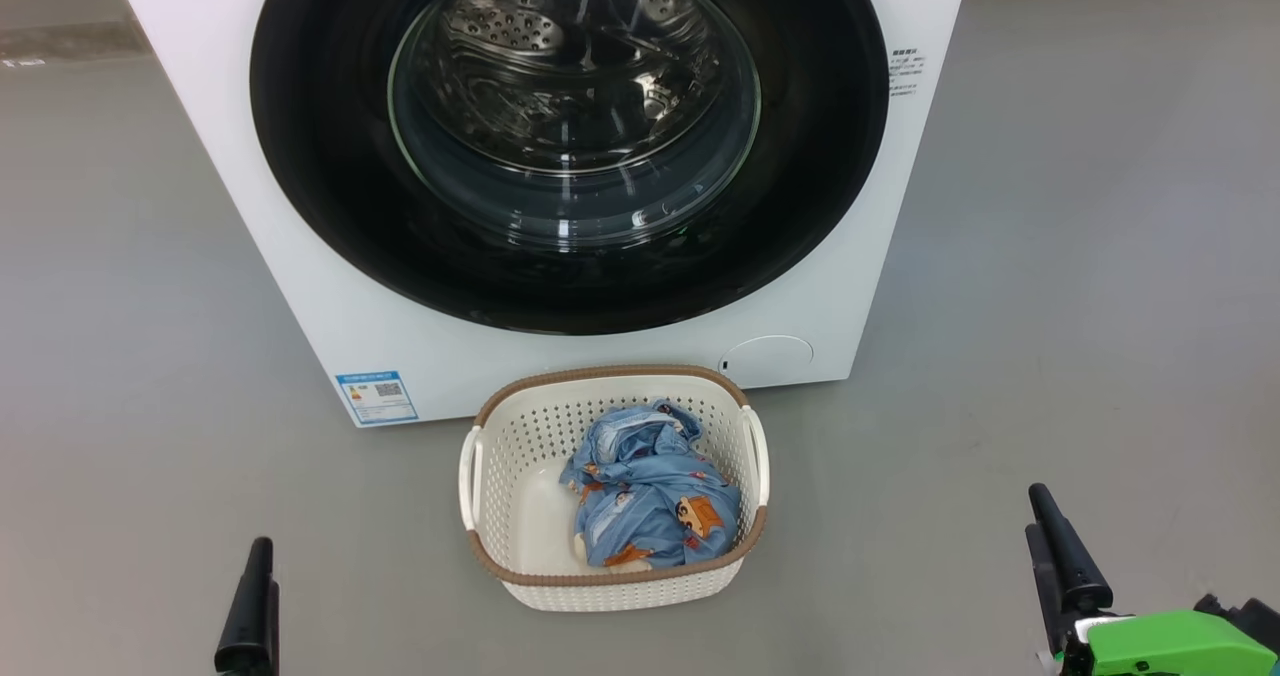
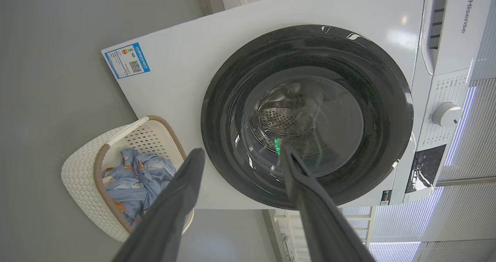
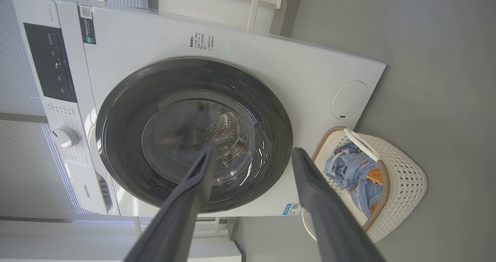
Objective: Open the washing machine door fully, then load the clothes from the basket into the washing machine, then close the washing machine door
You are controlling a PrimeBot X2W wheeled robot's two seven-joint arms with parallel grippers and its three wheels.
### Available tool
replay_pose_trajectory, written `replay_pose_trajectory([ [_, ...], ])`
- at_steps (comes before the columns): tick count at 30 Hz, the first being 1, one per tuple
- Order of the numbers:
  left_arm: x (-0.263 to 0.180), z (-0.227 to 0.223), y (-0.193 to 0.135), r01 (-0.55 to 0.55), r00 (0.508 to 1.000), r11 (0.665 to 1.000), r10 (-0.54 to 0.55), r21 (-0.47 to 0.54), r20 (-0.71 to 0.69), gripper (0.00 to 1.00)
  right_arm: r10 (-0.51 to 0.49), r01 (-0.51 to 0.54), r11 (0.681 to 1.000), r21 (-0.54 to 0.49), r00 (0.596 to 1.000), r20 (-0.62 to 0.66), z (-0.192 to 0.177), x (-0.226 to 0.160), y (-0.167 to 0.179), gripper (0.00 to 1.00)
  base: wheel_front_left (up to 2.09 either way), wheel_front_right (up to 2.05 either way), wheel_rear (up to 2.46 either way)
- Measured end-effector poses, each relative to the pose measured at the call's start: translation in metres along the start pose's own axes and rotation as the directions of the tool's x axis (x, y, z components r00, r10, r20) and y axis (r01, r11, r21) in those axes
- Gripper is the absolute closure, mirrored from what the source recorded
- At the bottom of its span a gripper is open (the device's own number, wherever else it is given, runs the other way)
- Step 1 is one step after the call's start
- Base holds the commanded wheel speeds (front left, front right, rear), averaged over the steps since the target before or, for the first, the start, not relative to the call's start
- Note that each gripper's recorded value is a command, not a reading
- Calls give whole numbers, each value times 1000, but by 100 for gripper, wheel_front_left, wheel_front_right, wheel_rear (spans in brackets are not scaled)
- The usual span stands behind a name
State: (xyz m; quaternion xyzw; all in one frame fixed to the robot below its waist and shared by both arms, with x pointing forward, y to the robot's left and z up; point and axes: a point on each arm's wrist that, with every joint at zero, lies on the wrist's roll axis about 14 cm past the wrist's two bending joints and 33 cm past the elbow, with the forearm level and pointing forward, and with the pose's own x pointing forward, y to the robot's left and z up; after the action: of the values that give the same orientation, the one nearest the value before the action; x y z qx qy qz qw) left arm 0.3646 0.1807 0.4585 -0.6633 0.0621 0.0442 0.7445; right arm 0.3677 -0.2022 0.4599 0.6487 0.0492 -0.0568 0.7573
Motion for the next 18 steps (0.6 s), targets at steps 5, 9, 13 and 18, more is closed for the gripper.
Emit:
replay_pose_trajectory([
  [5, 1, -1, -2, 5, 1000, 997, -5, 72, -4, 0, 4, -3, 997, -78, 1000, 3, 2, 1, 2, 0, 0, 0, 0],
  [9, 2, -1, -5, 12, 1000, 990, -12, 141, -3, 0, 9, -10, 988, -155, 1000, -5, 2, 1, 4, 0, 0, 0, 0],
  [13, 2, 0, -7, 20, 1000, 979, -19, 201, -7, 0, 16, -17, 978, -206, 1000, -9, 1, 2, 6, 0, 0, 0, 0],
  [18, 3, -2, -10, 34, 999, 959, -29, 282, -22, 0, 47, -47, 958, -284, 999, -8, 2, 6, 17, 0, 0, 0, 0],
])
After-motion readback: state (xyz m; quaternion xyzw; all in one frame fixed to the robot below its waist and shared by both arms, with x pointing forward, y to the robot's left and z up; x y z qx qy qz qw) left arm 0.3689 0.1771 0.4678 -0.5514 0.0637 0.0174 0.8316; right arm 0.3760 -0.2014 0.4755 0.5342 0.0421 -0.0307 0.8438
